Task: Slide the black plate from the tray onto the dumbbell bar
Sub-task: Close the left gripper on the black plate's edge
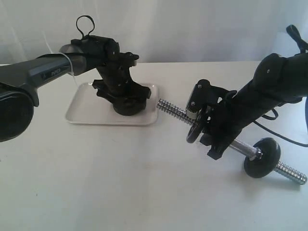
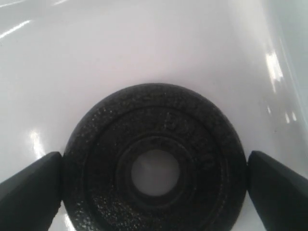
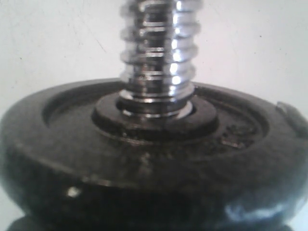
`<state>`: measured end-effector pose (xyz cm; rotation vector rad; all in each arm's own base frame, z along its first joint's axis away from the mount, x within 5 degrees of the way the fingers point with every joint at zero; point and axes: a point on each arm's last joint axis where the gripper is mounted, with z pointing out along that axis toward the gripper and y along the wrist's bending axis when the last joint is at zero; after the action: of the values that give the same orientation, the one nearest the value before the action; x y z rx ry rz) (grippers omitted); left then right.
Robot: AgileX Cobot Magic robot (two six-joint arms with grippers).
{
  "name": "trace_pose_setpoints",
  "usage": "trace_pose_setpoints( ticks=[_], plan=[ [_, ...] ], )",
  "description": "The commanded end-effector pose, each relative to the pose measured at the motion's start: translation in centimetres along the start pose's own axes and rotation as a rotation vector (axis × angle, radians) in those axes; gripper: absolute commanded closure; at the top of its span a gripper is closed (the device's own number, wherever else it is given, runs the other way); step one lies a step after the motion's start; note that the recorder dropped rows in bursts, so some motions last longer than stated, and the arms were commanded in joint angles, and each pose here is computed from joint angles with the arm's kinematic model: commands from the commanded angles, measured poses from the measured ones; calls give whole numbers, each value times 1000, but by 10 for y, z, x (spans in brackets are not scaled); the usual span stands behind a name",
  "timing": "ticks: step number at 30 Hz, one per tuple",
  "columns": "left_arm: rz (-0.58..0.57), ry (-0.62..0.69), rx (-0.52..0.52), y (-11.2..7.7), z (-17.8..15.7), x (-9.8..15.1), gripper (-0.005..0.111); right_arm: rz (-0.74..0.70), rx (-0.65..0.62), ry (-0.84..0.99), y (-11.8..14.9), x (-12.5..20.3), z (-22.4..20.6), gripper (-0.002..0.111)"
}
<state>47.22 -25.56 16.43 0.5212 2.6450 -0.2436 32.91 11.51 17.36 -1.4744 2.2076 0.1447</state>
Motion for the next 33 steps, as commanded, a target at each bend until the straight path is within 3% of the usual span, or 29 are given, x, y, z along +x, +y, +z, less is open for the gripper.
trace_pose_setpoints(
  ticks=[1,12,22,26,33],
  plan=[
    [-19,15,13,-1,9,4,2,19,116,-81,-13,-12,-16,108],
    [-17,11,13,-1,11,2,2,19,117,-82,-14,-12,-16,108],
    [38,154,-17,-1,-15,1,2,19,117,-82,-14,-12,-16,108],
    [60,20,-11,-3,-25,-16,2,19,119,-82,-14,-12,-16,108],
    [110,12,-10,-3,-24,-17,2,19,124,-84,-14,-12,-16,108]
  ],
)
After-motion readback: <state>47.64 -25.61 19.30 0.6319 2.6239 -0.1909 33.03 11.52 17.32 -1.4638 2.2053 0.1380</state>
